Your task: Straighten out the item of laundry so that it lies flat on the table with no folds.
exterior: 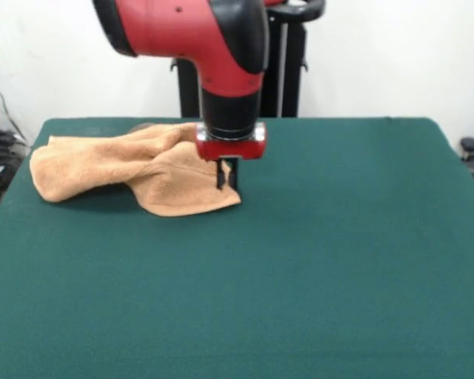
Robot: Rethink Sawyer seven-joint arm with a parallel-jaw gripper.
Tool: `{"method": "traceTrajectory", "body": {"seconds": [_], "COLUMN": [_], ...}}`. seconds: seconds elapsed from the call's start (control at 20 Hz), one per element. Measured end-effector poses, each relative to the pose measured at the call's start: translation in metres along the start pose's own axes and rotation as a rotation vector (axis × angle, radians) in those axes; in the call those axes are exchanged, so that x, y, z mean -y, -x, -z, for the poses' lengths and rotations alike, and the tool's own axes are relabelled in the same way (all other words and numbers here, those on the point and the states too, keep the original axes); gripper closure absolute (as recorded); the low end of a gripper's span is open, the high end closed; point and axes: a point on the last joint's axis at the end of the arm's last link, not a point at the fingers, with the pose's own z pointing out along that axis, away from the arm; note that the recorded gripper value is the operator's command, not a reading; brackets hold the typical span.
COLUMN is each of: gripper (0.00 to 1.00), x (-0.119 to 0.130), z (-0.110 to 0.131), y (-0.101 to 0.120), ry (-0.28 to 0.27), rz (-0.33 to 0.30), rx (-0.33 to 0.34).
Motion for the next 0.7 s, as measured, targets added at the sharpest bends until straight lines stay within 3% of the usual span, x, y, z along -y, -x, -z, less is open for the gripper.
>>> {"method": "traceTrajectory", "body": {"seconds": [0.7], "gripper": [1.0], "x": [-0.055], "z": [0.002], "y": [0.025], "ry": [0.0], "rz": [-0.004], "rx": [0.015]}}
